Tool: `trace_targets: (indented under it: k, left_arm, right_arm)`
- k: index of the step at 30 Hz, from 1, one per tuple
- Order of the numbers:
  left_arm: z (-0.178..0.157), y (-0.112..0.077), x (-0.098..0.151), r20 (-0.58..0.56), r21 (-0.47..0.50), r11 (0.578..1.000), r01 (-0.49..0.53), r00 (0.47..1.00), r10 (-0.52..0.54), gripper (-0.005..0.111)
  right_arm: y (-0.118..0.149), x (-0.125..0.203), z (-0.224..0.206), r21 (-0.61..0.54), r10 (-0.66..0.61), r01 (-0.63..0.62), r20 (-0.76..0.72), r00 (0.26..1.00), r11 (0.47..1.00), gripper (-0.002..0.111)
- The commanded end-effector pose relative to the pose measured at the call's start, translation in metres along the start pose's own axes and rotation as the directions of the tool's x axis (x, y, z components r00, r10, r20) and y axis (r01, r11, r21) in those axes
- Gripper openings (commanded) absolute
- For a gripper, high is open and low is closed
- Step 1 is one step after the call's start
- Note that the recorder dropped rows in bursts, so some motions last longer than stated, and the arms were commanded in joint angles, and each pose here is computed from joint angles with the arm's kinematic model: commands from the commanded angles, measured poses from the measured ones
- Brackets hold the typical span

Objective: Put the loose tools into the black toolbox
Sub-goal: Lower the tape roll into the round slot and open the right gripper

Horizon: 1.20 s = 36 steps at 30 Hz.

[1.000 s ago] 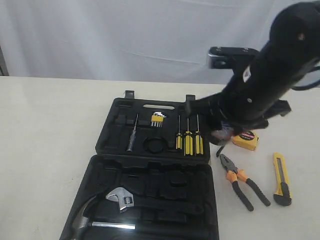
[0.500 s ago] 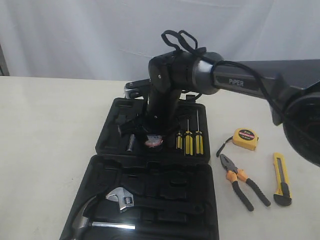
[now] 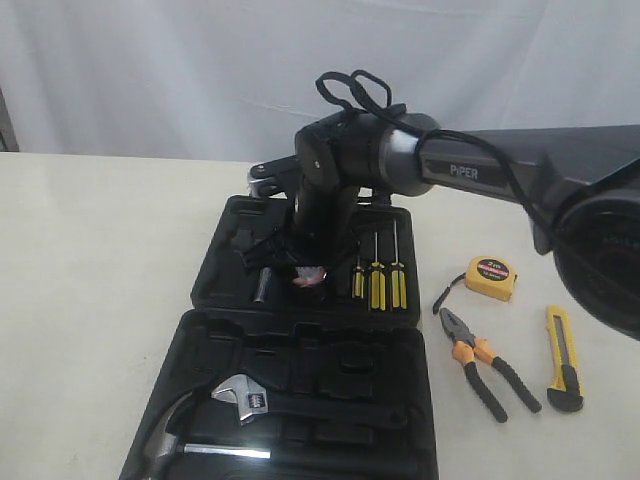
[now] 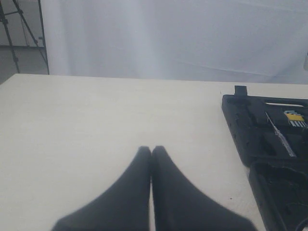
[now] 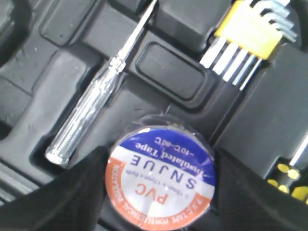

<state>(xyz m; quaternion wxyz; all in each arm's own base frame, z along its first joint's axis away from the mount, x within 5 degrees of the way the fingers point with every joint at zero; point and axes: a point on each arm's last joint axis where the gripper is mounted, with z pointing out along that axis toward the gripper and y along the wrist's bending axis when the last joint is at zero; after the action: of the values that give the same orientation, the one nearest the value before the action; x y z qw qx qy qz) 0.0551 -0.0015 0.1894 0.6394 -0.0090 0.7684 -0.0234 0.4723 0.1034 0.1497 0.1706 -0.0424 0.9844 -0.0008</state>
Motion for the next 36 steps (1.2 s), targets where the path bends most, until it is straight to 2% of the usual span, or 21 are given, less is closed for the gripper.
trace_targets:
  k: [1,30,33,36]
  left_arm:
    - [0.0,0.0,0.001,0.001,0.003,1.0,0.003,1.0,-0.003,0.0]
    - [0.0,0.0,0.001,0.001,0.003,1.0,0.003,1.0,-0.003,0.0]
    - [0.0,0.0,0.001,0.001,0.003,1.0,0.003,1.0,-0.003,0.0]
    - [0.0,0.0,0.001,0.001,0.003,1.0,0.003,1.0,-0.003,0.0]
  right_arm:
    - [-0.001,0.001,0.008,0.011,-0.001,0.001,-0.015,1.0,1.0,0.016]
    - [-0.003,0.014,0.016,0.037,0.002,0.004,-0.145,0.989,0.999,0.016]
    - [-0.003,0.014,0.016,0.037,0.002,0.003,-0.143,0.99,0.999,0.03]
    - [-0.003,0.014,0.016,0.037,0.002,0.003,-0.143,0.99,0.999,0.057]
